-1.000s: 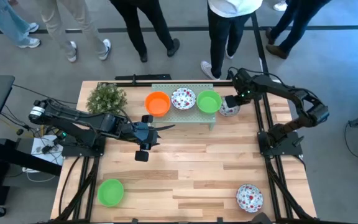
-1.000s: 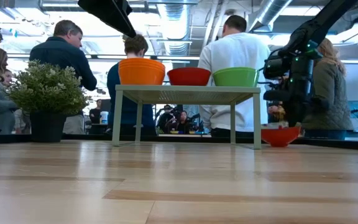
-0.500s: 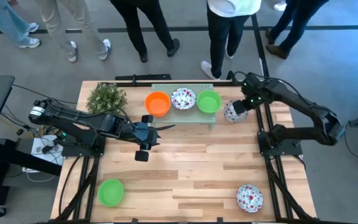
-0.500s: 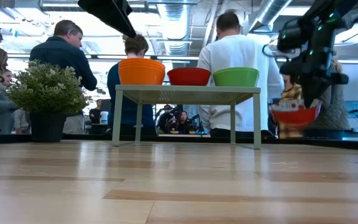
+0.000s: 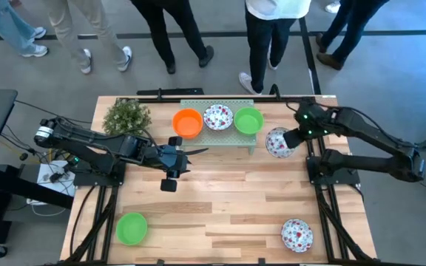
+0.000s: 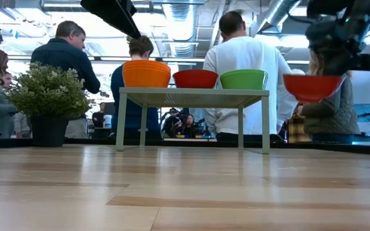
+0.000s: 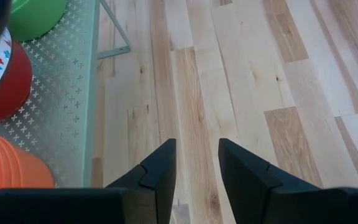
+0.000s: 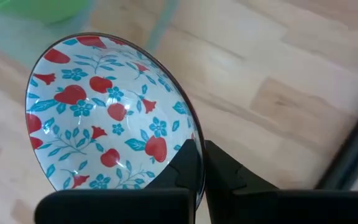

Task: Pick & Place Mini bowls
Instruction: Stack the top red patterned bowl onto the other red patterned bowl on the shelf

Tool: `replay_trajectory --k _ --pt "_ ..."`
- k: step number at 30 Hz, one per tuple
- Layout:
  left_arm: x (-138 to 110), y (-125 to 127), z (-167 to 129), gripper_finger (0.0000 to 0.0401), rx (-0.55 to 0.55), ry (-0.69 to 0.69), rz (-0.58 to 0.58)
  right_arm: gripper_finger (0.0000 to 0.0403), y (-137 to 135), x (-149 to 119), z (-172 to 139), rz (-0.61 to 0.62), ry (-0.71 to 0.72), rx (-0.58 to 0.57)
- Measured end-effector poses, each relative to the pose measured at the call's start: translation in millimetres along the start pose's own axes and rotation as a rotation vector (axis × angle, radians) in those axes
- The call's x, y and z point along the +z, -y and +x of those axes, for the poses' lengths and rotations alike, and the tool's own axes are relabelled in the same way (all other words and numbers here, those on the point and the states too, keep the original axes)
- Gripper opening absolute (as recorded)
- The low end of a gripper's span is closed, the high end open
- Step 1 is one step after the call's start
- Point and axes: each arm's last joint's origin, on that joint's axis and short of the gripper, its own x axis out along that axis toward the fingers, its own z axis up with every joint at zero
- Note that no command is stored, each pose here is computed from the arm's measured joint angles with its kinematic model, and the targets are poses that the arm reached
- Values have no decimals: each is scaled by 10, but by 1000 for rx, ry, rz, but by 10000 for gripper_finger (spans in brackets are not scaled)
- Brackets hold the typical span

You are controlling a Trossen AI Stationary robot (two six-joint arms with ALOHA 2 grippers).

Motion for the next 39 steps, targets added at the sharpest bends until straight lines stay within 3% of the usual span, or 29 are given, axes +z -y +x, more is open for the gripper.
replay_trajectory --k 8,12,19,23,30,34,39 --pt "0 0 0 122 0 0 0 1 -182 -194 -89 -34 -17 124" --pt "0 0 0 122 0 0 0 1 -354 -231 -115 -91 13 243" --pt "0 0 0 122 0 0 0 0 -748 -164 -217 -208 238 506" --pt "0 1 0 122 0 0 0 0 -1015 -56 -179 -245 356 578" --pt "1 0 0 122 0 1 0 0 -1418 417 -296 -336 382 457" --pt "4 0 0 122 0 4 -1 0 -1534 842 -442 -295 367 340" --pt "5 0 0 122 1 6 -1 1 -1613 1322 -281 -228 245 210"
